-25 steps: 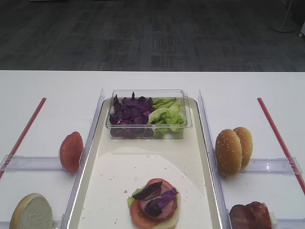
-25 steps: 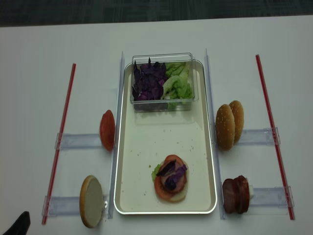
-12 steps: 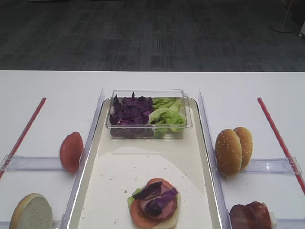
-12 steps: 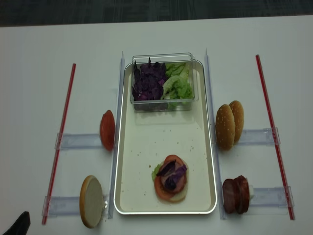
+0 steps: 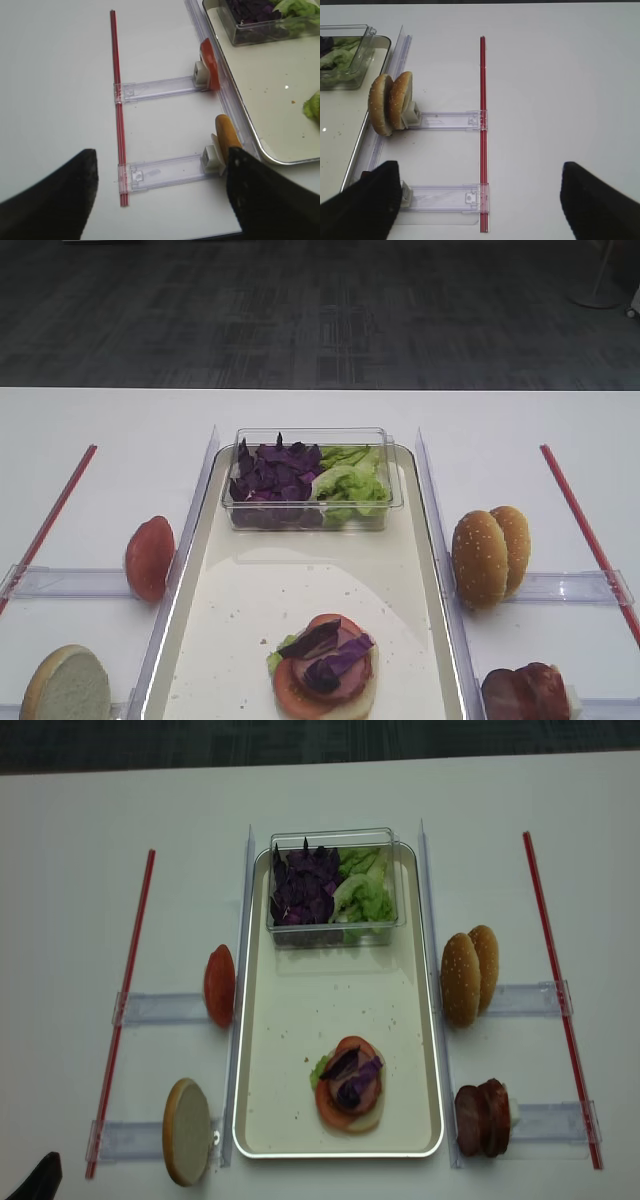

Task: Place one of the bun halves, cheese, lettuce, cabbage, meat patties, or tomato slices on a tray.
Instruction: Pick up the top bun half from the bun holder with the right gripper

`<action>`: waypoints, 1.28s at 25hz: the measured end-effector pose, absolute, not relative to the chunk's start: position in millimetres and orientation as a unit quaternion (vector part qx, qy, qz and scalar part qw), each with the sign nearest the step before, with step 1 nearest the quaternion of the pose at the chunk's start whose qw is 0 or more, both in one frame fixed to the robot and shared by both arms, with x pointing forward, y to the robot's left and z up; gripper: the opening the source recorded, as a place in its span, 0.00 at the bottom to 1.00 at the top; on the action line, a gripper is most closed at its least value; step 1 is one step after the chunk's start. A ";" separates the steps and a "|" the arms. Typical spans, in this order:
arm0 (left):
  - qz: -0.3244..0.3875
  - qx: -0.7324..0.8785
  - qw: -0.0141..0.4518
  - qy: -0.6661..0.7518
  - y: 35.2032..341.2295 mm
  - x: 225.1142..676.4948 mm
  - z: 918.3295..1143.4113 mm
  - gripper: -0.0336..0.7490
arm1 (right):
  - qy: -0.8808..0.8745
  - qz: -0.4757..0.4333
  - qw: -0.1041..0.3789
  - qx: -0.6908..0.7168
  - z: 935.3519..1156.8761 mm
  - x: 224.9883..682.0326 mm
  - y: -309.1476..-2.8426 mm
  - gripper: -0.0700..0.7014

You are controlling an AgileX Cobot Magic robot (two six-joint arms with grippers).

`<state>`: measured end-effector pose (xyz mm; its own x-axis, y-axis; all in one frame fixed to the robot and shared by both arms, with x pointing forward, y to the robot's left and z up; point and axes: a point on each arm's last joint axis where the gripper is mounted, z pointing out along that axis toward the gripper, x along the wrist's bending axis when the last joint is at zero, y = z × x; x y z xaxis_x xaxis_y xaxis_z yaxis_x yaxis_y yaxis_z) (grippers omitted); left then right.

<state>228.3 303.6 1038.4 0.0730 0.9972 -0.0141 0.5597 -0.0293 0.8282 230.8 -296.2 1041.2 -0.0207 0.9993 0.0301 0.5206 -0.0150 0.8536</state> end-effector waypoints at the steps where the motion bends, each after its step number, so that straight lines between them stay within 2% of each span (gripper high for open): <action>1: 0.315 0.645 0.348 0.604 303.6 228.3 1038.4 0.67 | 0.618 0.359 0.333 0.615 1041.2 230.8 -296.2 0.94; 14: 0.315 0.645 0.348 0.604 303.6 228.3 1038.4 0.67 | 0.619 0.357 0.331 0.617 1041.3 231.8 -296.2 0.94; 25: 0.315 0.645 0.348 0.604 303.6 228.3 1038.4 0.67 | 0.655 0.281 0.258 0.652 1040.1 268.4 -295.9 0.94; 32: 0.315 0.645 0.348 0.604 303.6 228.3 1038.4 0.67 | 0.667 0.251 0.214 0.668 1057.2 300.7 -294.1 0.94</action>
